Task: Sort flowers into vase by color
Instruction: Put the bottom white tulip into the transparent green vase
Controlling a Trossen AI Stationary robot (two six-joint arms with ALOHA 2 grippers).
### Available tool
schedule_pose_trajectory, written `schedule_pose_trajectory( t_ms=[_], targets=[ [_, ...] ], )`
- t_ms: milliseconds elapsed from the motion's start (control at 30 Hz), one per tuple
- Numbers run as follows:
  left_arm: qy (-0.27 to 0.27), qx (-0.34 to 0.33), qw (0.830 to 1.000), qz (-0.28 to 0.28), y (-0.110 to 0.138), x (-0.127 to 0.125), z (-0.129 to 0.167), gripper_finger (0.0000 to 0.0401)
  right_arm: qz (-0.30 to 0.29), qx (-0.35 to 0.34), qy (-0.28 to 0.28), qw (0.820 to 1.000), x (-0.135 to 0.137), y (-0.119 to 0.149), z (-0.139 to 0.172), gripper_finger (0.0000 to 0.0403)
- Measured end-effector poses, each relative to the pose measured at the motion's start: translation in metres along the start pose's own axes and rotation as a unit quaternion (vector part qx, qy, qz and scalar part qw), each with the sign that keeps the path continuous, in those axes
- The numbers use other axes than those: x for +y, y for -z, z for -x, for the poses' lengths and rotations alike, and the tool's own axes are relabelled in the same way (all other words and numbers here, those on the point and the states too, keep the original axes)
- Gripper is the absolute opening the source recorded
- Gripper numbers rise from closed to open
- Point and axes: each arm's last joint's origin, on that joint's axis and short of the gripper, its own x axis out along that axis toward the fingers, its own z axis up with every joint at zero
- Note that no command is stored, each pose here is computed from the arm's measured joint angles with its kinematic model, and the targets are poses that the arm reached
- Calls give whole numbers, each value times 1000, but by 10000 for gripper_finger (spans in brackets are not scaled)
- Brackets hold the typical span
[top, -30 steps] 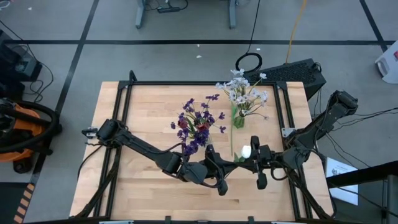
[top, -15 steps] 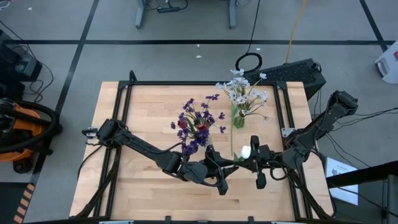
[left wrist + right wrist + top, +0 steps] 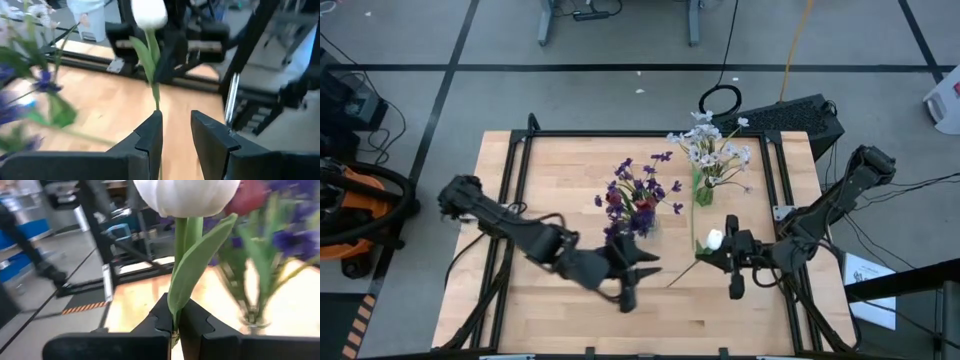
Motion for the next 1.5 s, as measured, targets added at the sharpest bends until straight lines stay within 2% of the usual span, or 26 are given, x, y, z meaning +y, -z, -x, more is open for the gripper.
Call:
schedule_pose_trajectory(
  t_ms=[133,267,400,533,700,967,1200,1500],
  targets=[
    [-47,35,997,-45,6,1,28,107,-12,-20,44,999,-4,-4,3,6],
    [-82,67,993,-53,12,7,48,107,-21,-40,69,997,-11,-14,11,6],
    [-55,62,996,-46,6,6,63,107,-35,-58,77,995,-18,-25,18,6],
    [-22,49,996,-77,-1,3,81,107,-43,-73,83,993,-25,-34,23,6],
    [-1,21,995,-97,-15,14,114,107,-46,-87,105,990,-31,-39,23,6],
    [-34,38,990,-132,-18,48,153,107,-52,-92,117,987,-36,-41,21,6],
    [-51,24,993,-106,22,89,159,107,-63,-102,113,986,-35,-43,21,6],
    [-14,-27,999,-27,111,156,159,107,-75,-111,136,982,-36,-44,22,6]
  ],
)
